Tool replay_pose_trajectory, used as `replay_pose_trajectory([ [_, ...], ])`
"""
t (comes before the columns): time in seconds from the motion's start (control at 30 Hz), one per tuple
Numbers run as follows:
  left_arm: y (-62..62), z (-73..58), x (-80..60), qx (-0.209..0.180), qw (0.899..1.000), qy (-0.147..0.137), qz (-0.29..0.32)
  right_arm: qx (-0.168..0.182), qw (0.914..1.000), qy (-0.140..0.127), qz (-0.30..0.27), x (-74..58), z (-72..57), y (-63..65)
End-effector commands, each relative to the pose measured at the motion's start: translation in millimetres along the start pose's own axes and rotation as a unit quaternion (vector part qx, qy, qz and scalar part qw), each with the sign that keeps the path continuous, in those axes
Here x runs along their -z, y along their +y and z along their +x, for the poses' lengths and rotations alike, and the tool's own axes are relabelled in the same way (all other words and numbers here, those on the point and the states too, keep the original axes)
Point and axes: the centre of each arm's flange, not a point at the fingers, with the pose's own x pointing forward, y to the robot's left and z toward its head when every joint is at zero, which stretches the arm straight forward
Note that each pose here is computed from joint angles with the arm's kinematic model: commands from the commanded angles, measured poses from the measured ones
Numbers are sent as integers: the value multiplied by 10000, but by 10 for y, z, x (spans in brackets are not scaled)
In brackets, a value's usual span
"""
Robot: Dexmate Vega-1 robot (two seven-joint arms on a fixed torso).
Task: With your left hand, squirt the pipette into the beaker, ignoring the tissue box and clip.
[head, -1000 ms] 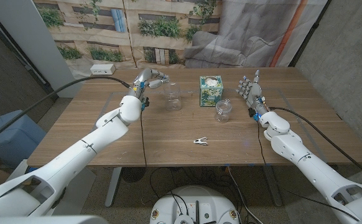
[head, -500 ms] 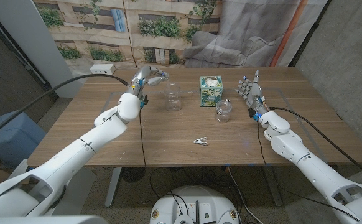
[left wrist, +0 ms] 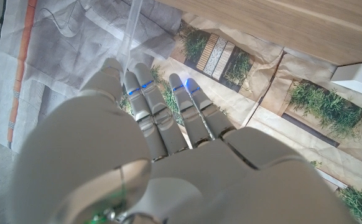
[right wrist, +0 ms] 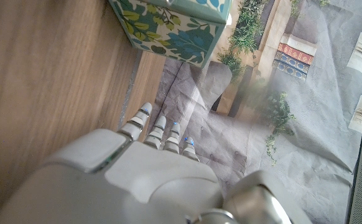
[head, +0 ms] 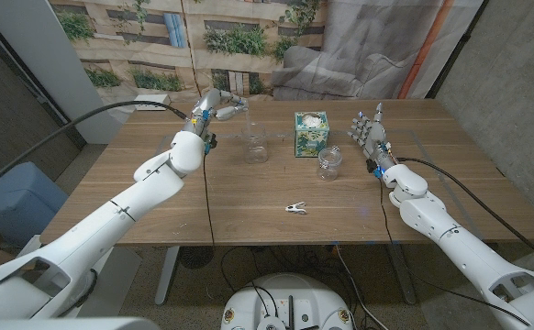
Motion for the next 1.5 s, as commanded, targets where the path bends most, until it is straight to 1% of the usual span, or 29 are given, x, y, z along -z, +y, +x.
replay_pose_trajectory([
  [0.03, 140, -62, -67, 49, 9997, 23, 220, -4, 10000, 3, 1, 2, 0, -2],
  [0.2, 240, -93, -122, 30, 9995, 20, 305, -4, 10000, 3, 1, 2, 0, -3],
  [0.43, 407, -124, -210, -142, 9993, -35, 348, -4, 10000, 3, 1, 1, -1, -4],
  [0.67, 510, -164, -297, -227, 9988, -15, 426, -4, 10000, 3, 0, 0, -1, -3],
  [0.93, 601, -210, -420, -224, 9988, -120, 430, -2, 10000, 3, 0, 0, 0, -4],
  [1.13, 646, -247, -499, -202, 9987, -211, 424, 14, 10000, 1, -1, 1, 1, -4],
  [1.43, 718, -325, -538, -257, 9986, -215, 407, -4, 10000, 3, 0, 1, -3, -2],
  [1.5, 737, -378, -539, -296, 9987, -194, 371, 28, 10000, -1, -1, 2, -2, -1],
])
